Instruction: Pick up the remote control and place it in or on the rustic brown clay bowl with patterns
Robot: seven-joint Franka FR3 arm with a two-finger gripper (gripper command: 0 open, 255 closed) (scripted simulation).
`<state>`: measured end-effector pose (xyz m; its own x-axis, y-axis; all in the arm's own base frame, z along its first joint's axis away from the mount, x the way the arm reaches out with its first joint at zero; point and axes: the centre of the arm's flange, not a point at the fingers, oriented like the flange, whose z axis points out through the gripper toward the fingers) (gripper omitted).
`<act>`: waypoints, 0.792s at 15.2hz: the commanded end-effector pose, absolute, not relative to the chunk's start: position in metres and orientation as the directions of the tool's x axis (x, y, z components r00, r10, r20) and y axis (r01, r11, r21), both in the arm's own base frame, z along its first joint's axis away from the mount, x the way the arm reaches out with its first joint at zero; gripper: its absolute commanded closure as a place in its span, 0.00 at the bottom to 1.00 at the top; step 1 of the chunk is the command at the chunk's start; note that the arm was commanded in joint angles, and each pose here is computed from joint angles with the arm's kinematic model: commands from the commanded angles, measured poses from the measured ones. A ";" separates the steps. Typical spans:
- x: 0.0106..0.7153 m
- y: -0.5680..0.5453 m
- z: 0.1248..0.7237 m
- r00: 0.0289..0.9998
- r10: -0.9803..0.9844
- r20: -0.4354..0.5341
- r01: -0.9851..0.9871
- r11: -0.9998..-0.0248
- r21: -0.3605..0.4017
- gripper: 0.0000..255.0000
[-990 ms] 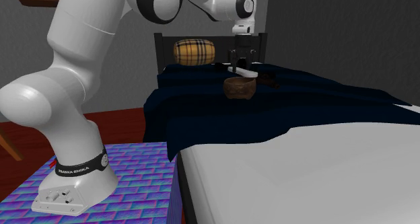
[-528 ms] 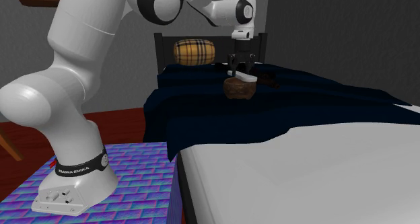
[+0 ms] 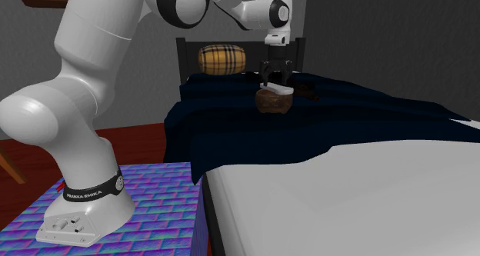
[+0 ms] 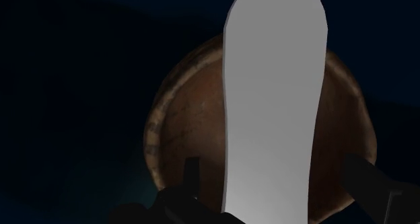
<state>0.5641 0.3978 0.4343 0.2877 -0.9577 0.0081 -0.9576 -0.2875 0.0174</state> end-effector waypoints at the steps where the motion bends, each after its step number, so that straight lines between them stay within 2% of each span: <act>1: 0.564 0.398 0.434 0.288 -0.958 0.008 -0.958 -0.288 0.017 0.00; 5: 0.565 0.398 0.484 0.288 -0.958 0.008 -0.958 -0.288 0.017 0.00; 12: 0.565 0.398 0.484 0.288 -0.958 0.008 -0.958 -0.288 0.017 0.00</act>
